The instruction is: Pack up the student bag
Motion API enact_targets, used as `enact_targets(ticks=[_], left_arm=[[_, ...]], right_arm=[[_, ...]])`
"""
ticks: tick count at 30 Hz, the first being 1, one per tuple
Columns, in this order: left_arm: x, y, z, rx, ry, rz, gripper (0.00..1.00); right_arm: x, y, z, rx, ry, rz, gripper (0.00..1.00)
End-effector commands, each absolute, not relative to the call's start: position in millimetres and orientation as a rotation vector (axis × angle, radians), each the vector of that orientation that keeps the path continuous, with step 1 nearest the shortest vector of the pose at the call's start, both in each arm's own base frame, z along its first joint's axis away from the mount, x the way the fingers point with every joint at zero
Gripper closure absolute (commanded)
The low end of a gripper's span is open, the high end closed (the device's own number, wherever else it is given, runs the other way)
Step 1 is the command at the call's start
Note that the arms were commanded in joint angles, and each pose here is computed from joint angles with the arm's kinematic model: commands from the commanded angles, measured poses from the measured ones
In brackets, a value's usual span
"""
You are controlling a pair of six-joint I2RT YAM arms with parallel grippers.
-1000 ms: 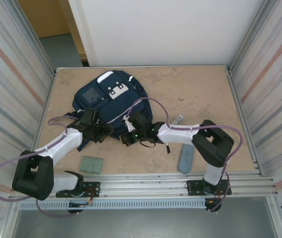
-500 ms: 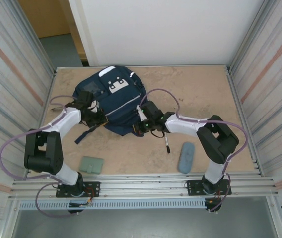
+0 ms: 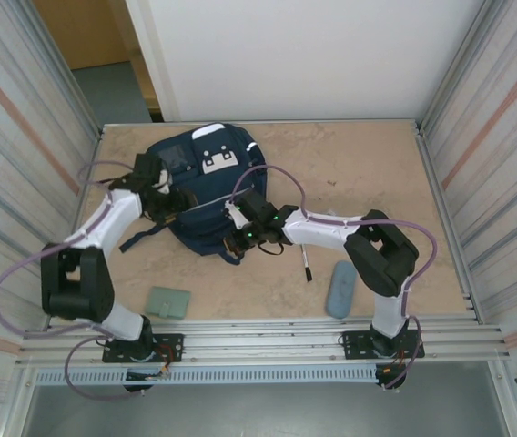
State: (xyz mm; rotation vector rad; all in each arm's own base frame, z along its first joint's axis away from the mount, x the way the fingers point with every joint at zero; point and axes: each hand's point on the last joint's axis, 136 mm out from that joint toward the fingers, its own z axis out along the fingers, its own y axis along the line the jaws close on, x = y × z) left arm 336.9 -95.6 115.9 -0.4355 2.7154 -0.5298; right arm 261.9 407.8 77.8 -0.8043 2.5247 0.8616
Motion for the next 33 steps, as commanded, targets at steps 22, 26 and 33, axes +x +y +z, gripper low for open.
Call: enact_targets(ticks=[22,26,33], left_arm=[[258,-82,95,-0.957,2.512,-0.389,0.13],[254,-76,90,-1.039,2.466,-0.390,0.14],[267,-75,58,-1.112,2.439,-0.365,0.36]], right_arm=[[199,460,81,-0.920,2.504,1.074,1.00],[193,462,78,-0.932,2.521,1.069,1.00],[189,465,84,-0.917,2.526,1.104,1.00]])
